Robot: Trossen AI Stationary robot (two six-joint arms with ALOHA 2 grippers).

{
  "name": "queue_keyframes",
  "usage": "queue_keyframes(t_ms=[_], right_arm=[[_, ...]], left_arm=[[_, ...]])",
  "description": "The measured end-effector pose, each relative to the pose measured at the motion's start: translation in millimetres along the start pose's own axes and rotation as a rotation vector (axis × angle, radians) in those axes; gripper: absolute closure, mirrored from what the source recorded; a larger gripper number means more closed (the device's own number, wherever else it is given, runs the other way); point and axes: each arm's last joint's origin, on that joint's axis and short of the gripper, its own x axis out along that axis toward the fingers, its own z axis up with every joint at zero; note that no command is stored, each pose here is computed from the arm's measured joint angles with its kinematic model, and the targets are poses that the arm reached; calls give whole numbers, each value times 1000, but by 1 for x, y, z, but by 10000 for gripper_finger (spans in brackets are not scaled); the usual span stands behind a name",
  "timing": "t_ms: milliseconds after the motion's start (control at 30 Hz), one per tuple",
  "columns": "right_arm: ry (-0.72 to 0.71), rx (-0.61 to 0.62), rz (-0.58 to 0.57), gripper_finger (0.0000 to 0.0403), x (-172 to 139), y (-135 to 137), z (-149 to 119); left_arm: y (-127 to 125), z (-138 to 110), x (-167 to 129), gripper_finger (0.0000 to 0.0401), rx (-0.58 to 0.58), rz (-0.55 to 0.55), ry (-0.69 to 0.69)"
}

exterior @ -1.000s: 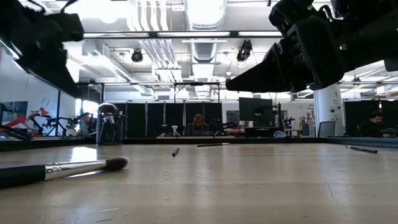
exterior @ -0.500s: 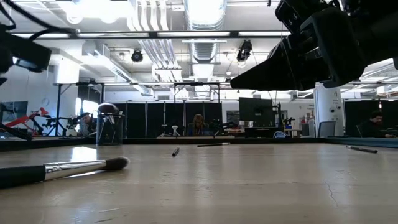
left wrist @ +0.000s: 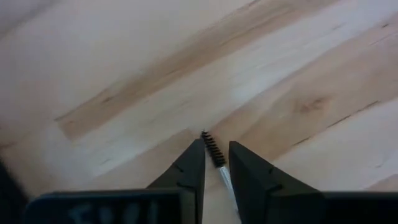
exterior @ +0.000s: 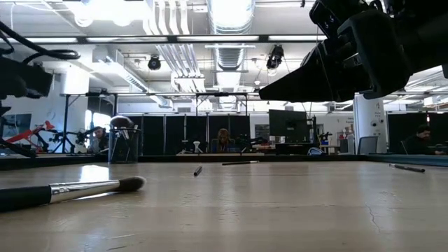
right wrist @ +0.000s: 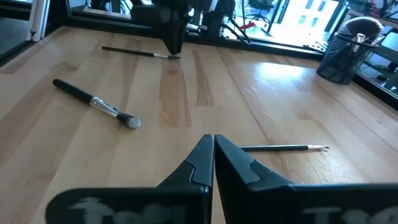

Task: Put items in baskets/containers
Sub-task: Put the lash brush into the holder

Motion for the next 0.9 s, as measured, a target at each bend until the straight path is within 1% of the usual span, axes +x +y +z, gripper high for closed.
queue_keyframes(t_ms=[167, 367, 433, 567, 700, 767, 833, 900], right_arm=[[0, 1, 0, 394, 0, 0, 0], [0, 1, 0, 394, 0, 0, 0], [-1, 1, 0, 394, 0, 0, 0], [0, 1, 0, 394, 0, 0, 0], [0, 0, 0, 394, 0, 0, 0], [0, 0, 0, 394, 0, 0, 0], [0, 0, 0, 394, 0, 0, 0], [0, 0, 0, 394, 0, 0, 0]], left_arm=[[7, -1, 11, 336, -25, -2, 11], [8, -1, 13, 340, -1, -12, 8], [8, -1, 13, 351, 7, -11, 9], [8, -1, 13, 391, 33, -6, 8], [2, -1, 7, 399, 69, -32, 3], [-3, 0, -2, 400, 82, -66, -35], [-4, 3, -10, 400, 103, -82, -96], [-7, 6, -21, 401, 110, -123, -156]])
